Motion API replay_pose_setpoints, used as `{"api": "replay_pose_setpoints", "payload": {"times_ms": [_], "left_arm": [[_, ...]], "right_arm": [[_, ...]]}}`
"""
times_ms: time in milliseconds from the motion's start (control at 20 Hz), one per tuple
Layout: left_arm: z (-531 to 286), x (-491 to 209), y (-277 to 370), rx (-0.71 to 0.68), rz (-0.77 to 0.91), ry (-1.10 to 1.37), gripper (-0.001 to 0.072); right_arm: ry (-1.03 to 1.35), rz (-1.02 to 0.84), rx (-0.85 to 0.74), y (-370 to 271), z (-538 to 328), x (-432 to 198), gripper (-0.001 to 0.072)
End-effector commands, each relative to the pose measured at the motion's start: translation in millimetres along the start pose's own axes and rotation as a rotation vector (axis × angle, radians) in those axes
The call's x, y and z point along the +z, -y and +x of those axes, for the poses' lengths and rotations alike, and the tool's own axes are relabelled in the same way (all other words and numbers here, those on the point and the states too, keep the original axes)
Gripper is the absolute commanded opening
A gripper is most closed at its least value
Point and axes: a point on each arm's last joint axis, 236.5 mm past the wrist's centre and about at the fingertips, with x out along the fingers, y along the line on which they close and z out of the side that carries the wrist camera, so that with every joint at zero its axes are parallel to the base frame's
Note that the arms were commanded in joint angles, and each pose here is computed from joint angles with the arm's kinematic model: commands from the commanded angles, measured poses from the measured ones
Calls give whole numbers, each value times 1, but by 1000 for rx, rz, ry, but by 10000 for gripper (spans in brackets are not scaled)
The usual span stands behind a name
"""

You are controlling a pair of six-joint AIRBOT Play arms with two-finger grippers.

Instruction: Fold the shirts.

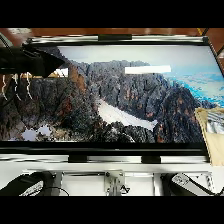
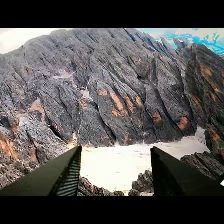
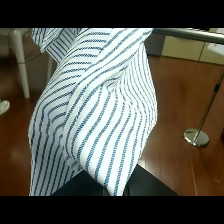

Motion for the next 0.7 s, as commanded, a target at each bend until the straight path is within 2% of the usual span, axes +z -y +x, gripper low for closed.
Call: {"api": "replay_pose_setpoints", "payload": {"times_ms": [0,550,650], "left_arm": [[0,-6,2,-8,-6,-23,536],[0,-11,4,-16,-6,-48,535],[0,-11,4,-16,-6,-48,535]], "right_arm": [[-15,4,-8,4,2,-4,74],[-64,-28,-63,15,4,-16,74],[-54,-35,-59,14,5,-14,93]]}}
